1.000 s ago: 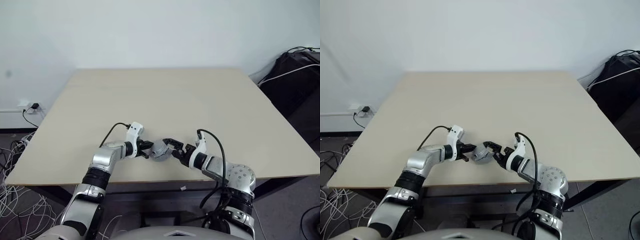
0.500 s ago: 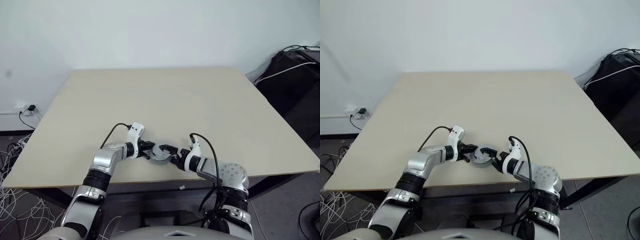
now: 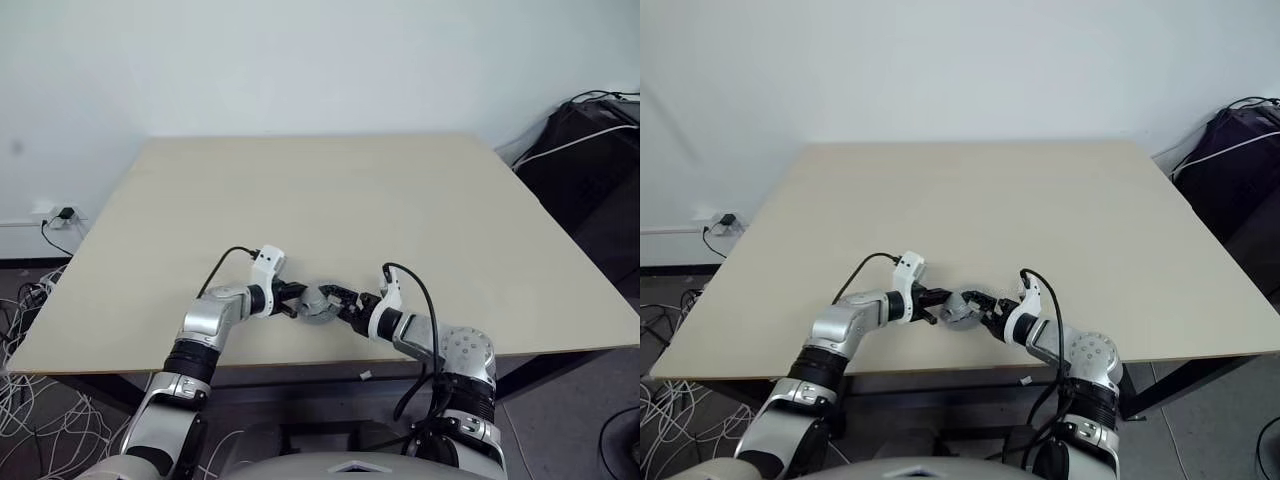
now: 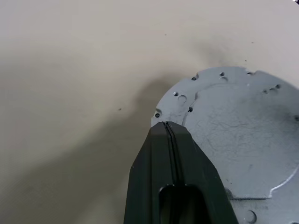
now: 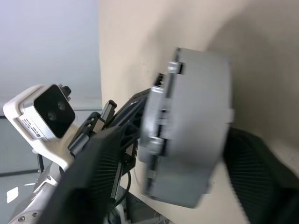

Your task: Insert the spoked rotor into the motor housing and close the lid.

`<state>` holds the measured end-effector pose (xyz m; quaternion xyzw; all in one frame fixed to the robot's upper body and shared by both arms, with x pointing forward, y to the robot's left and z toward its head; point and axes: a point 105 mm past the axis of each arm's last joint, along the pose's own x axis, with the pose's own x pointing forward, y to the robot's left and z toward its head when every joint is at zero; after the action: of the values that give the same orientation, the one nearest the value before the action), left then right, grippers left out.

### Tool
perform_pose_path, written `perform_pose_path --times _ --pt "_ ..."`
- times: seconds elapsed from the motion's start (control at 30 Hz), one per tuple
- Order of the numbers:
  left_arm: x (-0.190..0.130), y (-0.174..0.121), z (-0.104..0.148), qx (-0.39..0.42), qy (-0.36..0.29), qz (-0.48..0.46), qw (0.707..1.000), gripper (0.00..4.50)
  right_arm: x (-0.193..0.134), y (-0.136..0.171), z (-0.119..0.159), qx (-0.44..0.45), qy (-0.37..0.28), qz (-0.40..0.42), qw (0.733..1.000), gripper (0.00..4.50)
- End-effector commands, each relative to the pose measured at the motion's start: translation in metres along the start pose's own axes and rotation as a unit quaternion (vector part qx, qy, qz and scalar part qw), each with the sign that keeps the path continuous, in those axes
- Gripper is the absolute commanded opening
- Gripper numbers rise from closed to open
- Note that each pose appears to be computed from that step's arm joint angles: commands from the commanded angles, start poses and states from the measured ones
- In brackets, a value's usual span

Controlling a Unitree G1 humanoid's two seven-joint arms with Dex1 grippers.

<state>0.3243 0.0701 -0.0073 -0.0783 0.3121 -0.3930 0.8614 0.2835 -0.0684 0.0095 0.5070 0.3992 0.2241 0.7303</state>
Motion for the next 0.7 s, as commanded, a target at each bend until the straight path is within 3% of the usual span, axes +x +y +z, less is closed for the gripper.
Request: perform_pose_path --times 0.03,0.1,0.43,0.7 --pt "0.011 -0.017 -0.014 -0.01 0.023 -0.032 0.999 0.0 0.017 0.034 -0.024 -0.018 0.047 0.062 0.997 2.32" --pt "0.011 -0.017 -0.014 -0.011 0.02 -0.032 0.999 0.0 0.016 0.031 -0.025 -0.02 0.051 0.055 0.997 2.05" --pt "0.008 -0.022 -0.006 -0.029 -0.017 -0.032 0.999 0.0 0.013 0.017 -0.027 -0.023 0.054 0.024 0.998 2.05" --pt "-0.007 -0.027 0.01 -0.051 -0.088 -0.026 0.994 0.0 0.005 0.021 -0.012 -0.031 0.018 0.041 0.999 2.05"
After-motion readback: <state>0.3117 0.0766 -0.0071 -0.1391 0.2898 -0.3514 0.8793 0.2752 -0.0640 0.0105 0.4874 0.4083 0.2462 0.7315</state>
